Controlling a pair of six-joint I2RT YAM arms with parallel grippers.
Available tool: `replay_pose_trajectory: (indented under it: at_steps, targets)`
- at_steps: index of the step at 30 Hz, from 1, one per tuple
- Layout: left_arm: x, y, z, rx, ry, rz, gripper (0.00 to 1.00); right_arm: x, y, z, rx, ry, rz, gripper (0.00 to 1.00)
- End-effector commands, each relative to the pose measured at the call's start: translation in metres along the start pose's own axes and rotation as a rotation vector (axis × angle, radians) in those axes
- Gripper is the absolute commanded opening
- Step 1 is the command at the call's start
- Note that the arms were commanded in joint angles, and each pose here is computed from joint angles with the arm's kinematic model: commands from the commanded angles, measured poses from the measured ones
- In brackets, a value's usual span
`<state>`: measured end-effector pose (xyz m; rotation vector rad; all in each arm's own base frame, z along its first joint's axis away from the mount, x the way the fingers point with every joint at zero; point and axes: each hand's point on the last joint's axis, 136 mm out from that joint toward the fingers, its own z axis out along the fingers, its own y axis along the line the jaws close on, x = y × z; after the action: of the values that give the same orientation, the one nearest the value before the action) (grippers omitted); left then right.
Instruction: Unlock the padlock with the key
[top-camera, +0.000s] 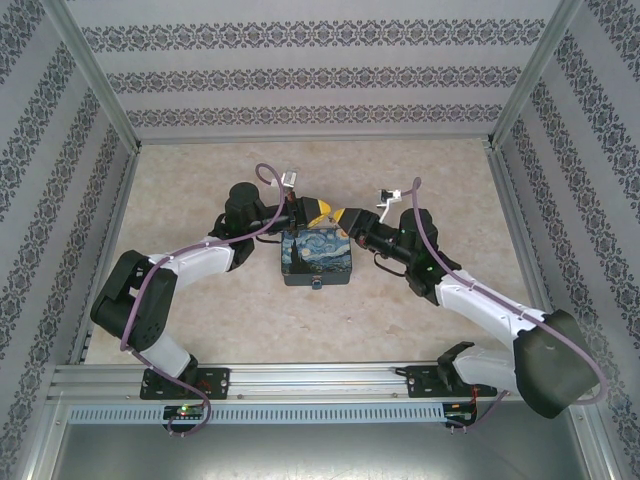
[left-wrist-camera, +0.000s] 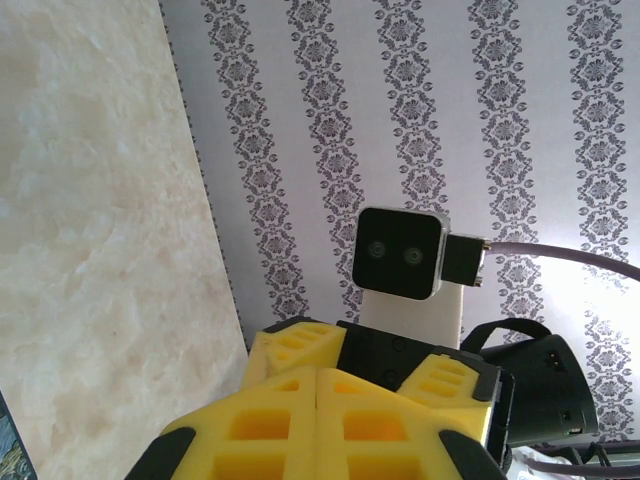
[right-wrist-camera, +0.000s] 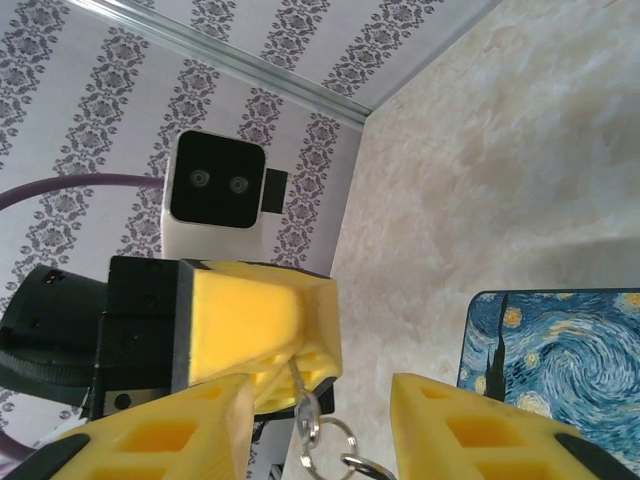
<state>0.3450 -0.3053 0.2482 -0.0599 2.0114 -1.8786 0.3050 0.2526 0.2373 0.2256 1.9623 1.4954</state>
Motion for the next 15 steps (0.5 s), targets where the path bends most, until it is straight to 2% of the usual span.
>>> replay_pose_trajectory:
  at_steps: [1,15]
  targets:
    - [-0.0052,-0.0123,-0.0026,0.046,-0.027,0.04,0.0,-0.0083,0.0216,0.0044,-0.063,-0.032,-0.013,0.4]
    - [-0.0052,-0.0097,-0.0027,0.044,-0.038,0.03,0.0,-0.0041,0.0241,0.0077,-0.076,-0.018,-0.007,0.33]
